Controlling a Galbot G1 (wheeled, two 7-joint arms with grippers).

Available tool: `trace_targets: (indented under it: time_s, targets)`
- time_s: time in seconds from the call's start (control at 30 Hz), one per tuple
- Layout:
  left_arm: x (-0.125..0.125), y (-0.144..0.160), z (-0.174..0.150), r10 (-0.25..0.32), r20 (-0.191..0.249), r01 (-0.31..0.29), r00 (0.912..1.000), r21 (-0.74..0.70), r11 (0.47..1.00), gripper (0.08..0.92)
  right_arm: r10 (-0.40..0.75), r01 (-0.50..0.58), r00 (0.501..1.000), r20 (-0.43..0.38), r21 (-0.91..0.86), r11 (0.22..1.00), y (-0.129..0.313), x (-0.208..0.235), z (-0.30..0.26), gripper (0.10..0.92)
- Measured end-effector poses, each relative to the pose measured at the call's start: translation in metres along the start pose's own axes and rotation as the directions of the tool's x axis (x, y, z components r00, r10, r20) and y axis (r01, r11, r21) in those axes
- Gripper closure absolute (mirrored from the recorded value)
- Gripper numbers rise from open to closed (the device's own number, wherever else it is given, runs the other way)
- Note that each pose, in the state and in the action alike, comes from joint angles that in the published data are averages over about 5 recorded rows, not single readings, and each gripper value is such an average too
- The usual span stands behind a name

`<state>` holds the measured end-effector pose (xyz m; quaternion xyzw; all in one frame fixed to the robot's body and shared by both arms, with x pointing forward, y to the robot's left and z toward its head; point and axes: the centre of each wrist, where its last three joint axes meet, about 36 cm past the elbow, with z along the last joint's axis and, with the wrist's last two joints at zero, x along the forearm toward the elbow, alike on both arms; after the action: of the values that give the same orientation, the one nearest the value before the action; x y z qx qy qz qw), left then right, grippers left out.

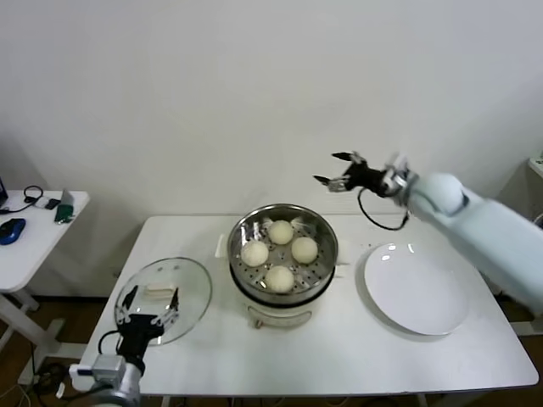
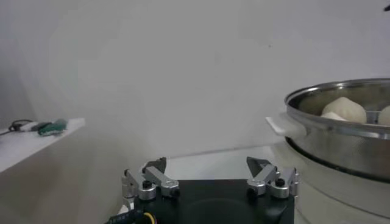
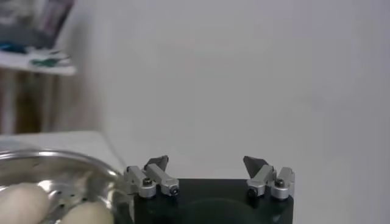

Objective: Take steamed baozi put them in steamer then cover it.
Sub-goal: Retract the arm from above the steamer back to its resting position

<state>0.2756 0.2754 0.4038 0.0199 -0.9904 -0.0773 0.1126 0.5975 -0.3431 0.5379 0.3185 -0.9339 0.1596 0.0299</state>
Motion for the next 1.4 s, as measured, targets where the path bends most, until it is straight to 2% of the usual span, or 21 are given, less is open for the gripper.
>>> trace_targets:
  time_s: [0.17, 0.33, 0.6, 0.73, 0.9, 1.03, 1.13, 1.27, 1.4]
  targets:
    - [-0.003, 0.005, 0.000, -0.009, 0.002, 0.009, 1.0000, -0.031, 0.999, 0.177, 0.145, -0.137, 0.987, 0.073, -0.102, 0.985, 0.019, 0.043, 0.051, 0.200]
    - [-0.004, 0.010, 0.001, -0.024, 0.011, 0.025, 0.9996, -0.075, 0.997, 0.177, 0.284, -0.261, 0.954, 0.095, -0.200, 0.944, 0.048, 0.092, 0.105, 0.200]
    - [-0.003, 0.018, 0.006, -0.049, 0.044, 0.057, 0.9978, -0.190, 0.980, 0.177, 0.406, -0.381, 0.914, 0.023, -0.300, 0.874, 0.126, 0.164, 0.183, 0.200]
    - [-0.002, 0.022, 0.012, -0.075, 0.080, 0.097, 0.9939, -0.310, 0.946, 0.177, 0.443, -0.427, 0.896, -0.033, -0.336, 0.839, 0.170, 0.191, 0.210, 0.200]
    - [-0.005, 0.026, 0.029, -0.108, 0.147, 0.170, 0.9832, -0.527, 0.833, 0.177, 0.486, -0.483, 0.869, -0.091, -0.366, 0.795, 0.214, 0.214, 0.230, 0.200]
    - [-0.012, 0.028, 0.048, -0.126, 0.196, 0.227, 0.9725, -0.680, 0.697, 0.177, 0.511, -0.513, 0.852, -0.115, -0.385, 0.768, 0.239, 0.222, 0.236, 0.200]
    - [-0.020, 0.030, 0.065, -0.125, 0.219, 0.250, 0.9677, -0.768, 0.589, 0.177, 0.525, -0.528, 0.841, -0.127, -0.397, 0.751, 0.255, 0.225, 0.238, 0.200]
    - [-0.031, 0.033, 0.086, -0.111, 0.222, 0.249, 0.9686, -0.852, 0.461, 0.177, 0.540, -0.543, 0.831, -0.138, -0.413, 0.731, 0.272, 0.228, 0.237, 0.200]
    - [-0.041, 0.032, 0.104, -0.093, 0.213, 0.232, 0.9726, -0.901, 0.365, 0.177, 0.551, -0.554, 0.822, -0.142, -0.422, 0.718, 0.283, 0.230, 0.235, 0.200]
